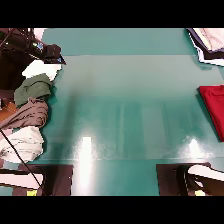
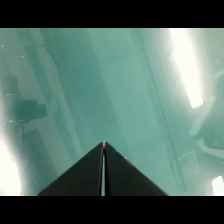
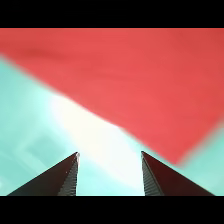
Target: Fold the shirts.
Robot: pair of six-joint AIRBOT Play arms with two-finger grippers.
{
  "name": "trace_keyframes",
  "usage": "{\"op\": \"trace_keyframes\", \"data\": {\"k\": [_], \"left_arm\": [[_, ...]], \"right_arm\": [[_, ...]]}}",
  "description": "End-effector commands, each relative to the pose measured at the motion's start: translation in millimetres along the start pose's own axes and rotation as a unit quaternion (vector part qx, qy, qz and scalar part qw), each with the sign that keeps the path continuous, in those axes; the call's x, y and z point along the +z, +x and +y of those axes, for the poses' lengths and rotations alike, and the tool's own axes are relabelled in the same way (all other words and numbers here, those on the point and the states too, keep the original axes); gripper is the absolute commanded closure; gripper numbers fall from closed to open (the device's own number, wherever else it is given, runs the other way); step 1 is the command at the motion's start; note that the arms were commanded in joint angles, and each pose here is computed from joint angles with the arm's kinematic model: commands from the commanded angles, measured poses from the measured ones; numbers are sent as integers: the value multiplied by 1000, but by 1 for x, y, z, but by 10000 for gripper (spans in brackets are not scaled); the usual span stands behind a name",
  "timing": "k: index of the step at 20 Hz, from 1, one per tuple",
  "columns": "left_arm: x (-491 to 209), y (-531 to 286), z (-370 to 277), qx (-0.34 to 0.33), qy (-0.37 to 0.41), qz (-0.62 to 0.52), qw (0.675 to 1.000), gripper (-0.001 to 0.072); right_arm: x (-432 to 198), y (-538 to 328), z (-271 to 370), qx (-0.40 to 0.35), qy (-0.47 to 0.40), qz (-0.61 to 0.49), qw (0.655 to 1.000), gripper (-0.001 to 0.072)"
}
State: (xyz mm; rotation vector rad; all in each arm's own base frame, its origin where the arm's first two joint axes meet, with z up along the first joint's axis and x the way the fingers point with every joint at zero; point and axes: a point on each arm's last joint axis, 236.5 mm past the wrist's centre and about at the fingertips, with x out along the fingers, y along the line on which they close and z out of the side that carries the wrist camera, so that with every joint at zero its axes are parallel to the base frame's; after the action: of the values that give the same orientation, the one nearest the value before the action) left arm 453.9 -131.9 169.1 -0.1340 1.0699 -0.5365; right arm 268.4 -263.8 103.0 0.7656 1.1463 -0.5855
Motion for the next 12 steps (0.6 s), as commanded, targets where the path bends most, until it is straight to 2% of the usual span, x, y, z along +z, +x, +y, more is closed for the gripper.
{"op": "trace_keyframes", "data": {"k": [1,5,6,7,8,12], "left_arm": [[1,0,0,0,0,-3,1000,684],[4,0,0,1,0,-8,1000,684],[7,0,1,2,0,-14,1000,684],[9,0,1,3,0,-20,1000,684],[12,0,2,4,0,-26,1000,684],[22,-1,3,8,0,-47,999,684]], "right_arm": [[-7,-22,102,123,-65,-35,990,277],[-62,-38,197,175,-190,-21,966,286],[-77,-41,215,185,-218,-17,958,372],[-95,-44,233,194,-249,-10,949,598],[-111,-47,248,203,-275,-4,940,692],[-164,-52,289,228,-352,22,907,692]]}}
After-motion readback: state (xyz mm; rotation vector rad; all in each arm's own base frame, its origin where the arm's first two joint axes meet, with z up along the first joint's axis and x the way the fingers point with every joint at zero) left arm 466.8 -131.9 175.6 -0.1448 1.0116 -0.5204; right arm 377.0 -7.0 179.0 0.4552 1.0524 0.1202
